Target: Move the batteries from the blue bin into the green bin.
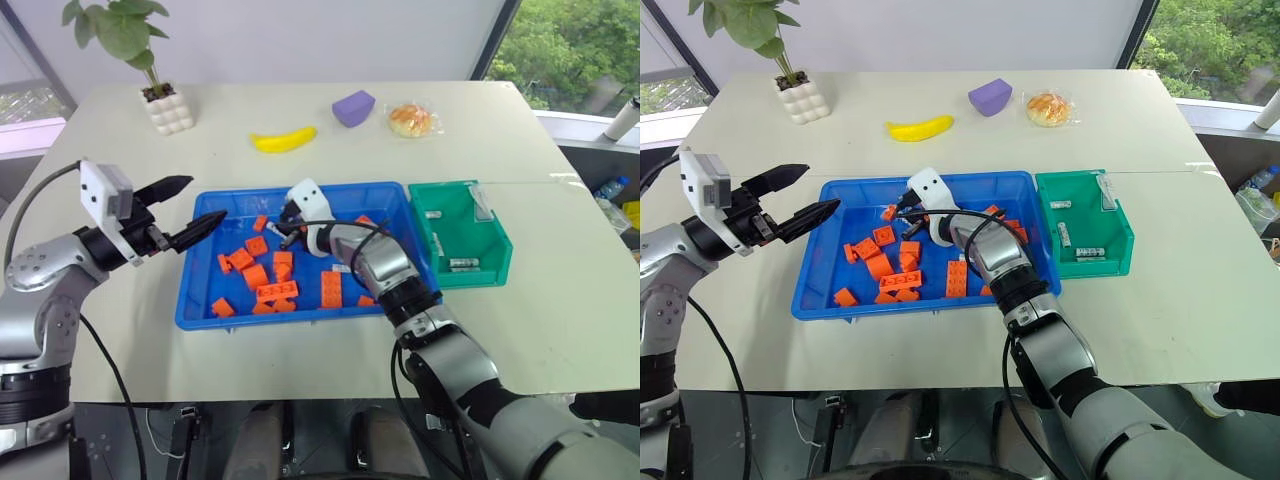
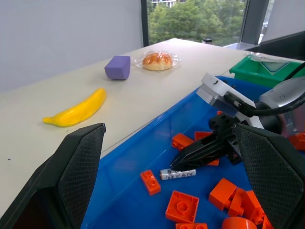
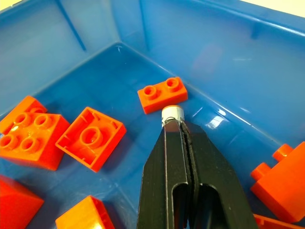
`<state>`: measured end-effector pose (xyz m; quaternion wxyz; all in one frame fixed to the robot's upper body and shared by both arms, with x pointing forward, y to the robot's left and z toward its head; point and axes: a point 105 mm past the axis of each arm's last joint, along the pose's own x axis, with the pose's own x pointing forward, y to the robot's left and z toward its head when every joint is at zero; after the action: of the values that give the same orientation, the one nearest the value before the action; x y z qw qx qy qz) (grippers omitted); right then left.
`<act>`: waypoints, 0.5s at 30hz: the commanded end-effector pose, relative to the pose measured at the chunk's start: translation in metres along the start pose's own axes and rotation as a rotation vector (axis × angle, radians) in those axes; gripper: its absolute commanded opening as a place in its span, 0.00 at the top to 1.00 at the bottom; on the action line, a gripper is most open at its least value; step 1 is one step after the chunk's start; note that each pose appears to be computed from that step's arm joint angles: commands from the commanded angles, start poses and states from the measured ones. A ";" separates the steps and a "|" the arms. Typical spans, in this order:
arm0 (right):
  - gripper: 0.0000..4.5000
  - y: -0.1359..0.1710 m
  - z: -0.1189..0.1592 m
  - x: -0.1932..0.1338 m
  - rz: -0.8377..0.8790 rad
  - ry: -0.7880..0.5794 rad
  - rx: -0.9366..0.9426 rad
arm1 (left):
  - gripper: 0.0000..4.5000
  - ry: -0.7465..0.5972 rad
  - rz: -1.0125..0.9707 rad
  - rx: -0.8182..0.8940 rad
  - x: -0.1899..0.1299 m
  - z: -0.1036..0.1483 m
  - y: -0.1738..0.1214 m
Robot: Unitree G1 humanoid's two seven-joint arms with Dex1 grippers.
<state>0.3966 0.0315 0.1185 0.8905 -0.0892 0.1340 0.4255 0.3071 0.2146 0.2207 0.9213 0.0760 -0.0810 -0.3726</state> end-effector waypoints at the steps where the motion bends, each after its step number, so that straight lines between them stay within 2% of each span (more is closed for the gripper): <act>1: 0.81 0.003 -0.010 -0.001 0.006 0.040 0.002 | 0.00 -0.027 -0.002 0.042 -0.003 0.013 -0.001; 3: 0.61 0.003 -0.009 -0.002 -0.001 0.038 -0.011 | 0.00 -0.027 -0.001 0.042 -0.003 0.012 -0.001; 4: 0.47 0.003 -0.008 -0.003 -0.001 0.038 -0.013 | 0.00 -0.027 -0.001 0.041 -0.003 0.012 -0.001; 6: 0.30 0.003 -0.009 -0.003 0.002 0.042 -0.019 | 0.00 -0.027 0.000 0.042 -0.003 0.012 0.000; 8: 0.08 0.003 -0.013 -0.004 0.004 0.052 -0.029 | 0.00 -0.026 0.002 0.042 -0.003 0.012 0.000; 13: 0.08 0.004 -0.024 -0.005 0.009 0.083 -0.025 | 0.00 -0.027 0.008 0.042 -0.003 0.012 0.001; 15: 0.20 0.001 -0.028 -0.004 -0.001 0.096 -0.021 | 0.00 -0.028 0.010 0.043 -0.003 0.012 0.001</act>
<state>0.3904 0.0254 0.1092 0.8854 -0.1175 0.1435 0.4262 0.3071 0.2152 0.2197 0.9222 0.0752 -0.0795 -0.3710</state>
